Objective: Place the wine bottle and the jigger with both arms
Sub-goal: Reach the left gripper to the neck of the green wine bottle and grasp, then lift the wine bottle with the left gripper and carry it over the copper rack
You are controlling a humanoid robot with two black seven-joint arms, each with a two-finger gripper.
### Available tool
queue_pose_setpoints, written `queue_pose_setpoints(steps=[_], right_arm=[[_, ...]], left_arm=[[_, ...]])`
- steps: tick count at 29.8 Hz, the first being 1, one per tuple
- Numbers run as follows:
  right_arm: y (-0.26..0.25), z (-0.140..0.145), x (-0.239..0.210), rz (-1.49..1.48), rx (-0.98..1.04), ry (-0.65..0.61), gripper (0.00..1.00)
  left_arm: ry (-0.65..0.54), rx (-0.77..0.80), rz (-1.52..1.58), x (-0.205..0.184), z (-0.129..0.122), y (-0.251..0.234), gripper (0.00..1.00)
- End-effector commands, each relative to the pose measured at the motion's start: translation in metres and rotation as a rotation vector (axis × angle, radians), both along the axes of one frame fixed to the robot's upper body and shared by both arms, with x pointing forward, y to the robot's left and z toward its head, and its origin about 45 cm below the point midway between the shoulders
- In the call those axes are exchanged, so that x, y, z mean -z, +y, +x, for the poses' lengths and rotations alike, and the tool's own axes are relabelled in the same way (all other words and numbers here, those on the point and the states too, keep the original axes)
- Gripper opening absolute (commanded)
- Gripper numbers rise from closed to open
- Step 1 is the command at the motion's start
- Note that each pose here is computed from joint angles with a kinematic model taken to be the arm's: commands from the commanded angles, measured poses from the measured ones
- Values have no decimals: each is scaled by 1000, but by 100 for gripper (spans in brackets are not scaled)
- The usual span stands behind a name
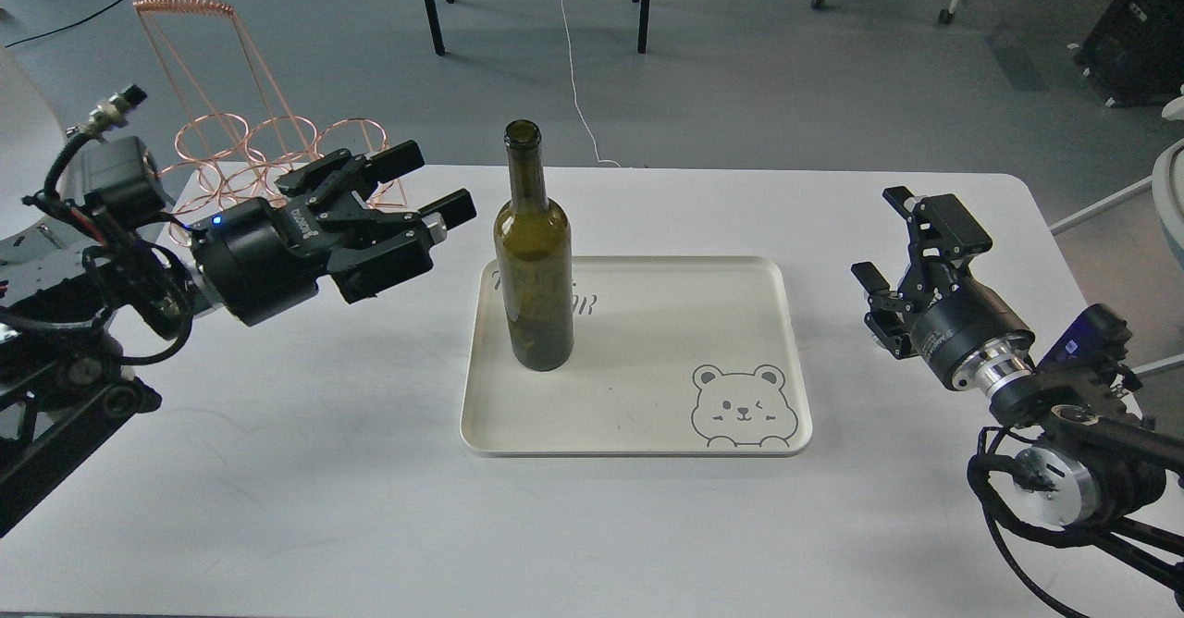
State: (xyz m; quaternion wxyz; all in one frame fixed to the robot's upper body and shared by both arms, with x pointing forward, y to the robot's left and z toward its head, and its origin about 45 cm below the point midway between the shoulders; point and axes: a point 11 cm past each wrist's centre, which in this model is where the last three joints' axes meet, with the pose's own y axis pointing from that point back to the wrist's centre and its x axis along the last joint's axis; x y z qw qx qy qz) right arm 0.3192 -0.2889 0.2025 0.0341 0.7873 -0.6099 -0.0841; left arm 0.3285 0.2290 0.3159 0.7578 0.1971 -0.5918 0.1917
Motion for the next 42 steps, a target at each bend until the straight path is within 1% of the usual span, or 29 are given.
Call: queue_pose_setpoints(steps=[1, 5, 8, 13, 22, 27, 29, 33, 34, 36, 37, 39, 41, 42], right_arm=[[0, 0, 0, -2, 1, 0, 99], [0, 0, 0, -3, 2, 0, 99], [-1, 0, 0, -5, 3, -1, 99], [-3, 0, -1, -9, 4, -3, 99], [-4, 0, -1, -11, 6, -2, 99], [-4, 0, -1, -13, 7, -4, 99], [-4, 0, -1, -13, 6, -3, 99], [-4, 0, -1, -11, 6, -2, 99], [-4, 0, -1, -13, 6, -3, 99], [-4, -1, -1, -12, 5, -1, 99], [-4, -1, -1, -12, 5, -1, 99], [-4, -1, 0, -12, 6, 2, 99], [-4, -1, 0, -12, 6, 2, 99], [-5, -1, 1, -13, 7, 2, 99]], left_arm=[[-28, 40, 63, -7, 13, -12, 98], [-30, 52, 81, -6, 27, -23, 98], [-17, 66, 101, -1, 31, -29, 98], [11, 41, 97, 11, 41, -30, 98], [16, 40, 69, 13, 54, -45, 98], [27, 52, 82, 18, 54, -50, 95], [31, 56, 84, 20, 53, -51, 89], [30, 55, 82, 20, 53, -52, 72], [30, 54, 82, 20, 53, -51, 65], [32, 48, 84, 22, 54, -49, 44], [34, 46, 85, 22, 54, -49, 37], [33, 45, 85, 23, 55, -49, 33], [35, 44, 85, 23, 55, -48, 22], [34, 46, 84, 23, 54, -49, 18]])
